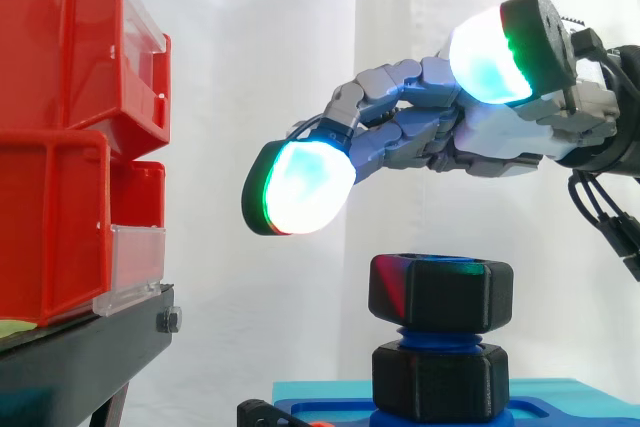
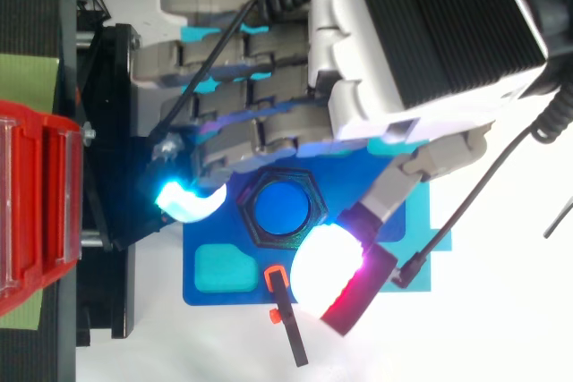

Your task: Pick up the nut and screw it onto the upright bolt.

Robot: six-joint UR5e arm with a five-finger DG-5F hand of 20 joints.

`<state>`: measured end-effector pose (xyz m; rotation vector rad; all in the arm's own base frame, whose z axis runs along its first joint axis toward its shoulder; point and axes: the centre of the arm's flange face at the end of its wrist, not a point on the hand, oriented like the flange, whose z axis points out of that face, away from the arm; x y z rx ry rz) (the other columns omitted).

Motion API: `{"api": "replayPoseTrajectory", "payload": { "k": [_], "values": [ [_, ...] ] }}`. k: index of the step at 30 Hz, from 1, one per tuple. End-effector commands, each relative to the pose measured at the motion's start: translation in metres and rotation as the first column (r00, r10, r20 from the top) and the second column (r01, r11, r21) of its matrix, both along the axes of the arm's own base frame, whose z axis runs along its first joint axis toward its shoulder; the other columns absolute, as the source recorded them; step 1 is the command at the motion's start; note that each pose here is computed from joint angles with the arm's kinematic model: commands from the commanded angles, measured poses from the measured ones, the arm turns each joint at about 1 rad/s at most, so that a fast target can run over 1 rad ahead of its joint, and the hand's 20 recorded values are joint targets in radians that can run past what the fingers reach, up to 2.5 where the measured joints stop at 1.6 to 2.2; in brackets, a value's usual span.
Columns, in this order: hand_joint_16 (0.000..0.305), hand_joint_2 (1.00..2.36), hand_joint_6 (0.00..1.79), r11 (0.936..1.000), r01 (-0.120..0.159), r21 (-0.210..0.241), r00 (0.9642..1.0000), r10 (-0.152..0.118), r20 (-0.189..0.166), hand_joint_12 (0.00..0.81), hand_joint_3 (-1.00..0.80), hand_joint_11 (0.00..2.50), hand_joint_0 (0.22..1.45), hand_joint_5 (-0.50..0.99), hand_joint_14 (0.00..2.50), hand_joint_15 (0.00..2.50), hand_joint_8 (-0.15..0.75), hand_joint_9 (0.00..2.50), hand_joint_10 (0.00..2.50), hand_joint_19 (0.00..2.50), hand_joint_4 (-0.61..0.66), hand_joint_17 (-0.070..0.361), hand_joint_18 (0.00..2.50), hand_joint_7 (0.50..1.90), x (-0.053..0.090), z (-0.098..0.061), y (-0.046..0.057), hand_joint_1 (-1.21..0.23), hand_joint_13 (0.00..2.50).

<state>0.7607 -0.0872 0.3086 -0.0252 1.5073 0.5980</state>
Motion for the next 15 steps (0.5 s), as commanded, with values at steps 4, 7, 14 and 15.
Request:
{"api": "replayPoseTrajectory", "payload": {
  "k": [4,7,14,15],
  "values": [
    [0.043,1.00,0.50,0.9999,-0.001,0.015,0.9998,0.001,-0.022,0.326,-0.50,0.00,0.46,-0.22,0.00,0.00,0.218,0.27,0.00,0.00,0.14,0.096,0.00,0.60,0.0009,-0.0041,0.0097,-0.07,0.00],
    [0.042,1.00,0.50,0.9999,0.002,0.011,0.9997,-0.002,-0.026,0.325,-0.50,0.00,0.46,-0.22,0.00,0.00,0.219,0.26,0.00,0.00,0.14,0.096,0.00,0.60,0.0005,-0.0047,0.0094,-0.07,0.00],
    [0.042,1.00,0.50,1.0000,-0.002,0.005,0.9991,0.002,-0.042,0.324,-0.50,0.00,0.46,-0.21,0.00,0.00,0.220,0.26,0.00,0.00,0.15,0.095,0.00,0.61,-0.0014,-0.0065,0.0098,-0.07,0.00],
    [0.042,1.00,0.50,1.0000,-0.002,0.003,0.9992,0.002,-0.040,0.324,-0.50,0.00,0.46,-0.21,0.00,0.00,0.220,0.27,0.00,0.00,0.16,0.095,0.00,0.62,-0.0013,-0.0064,0.0098,-0.07,0.00]
  ]
}}
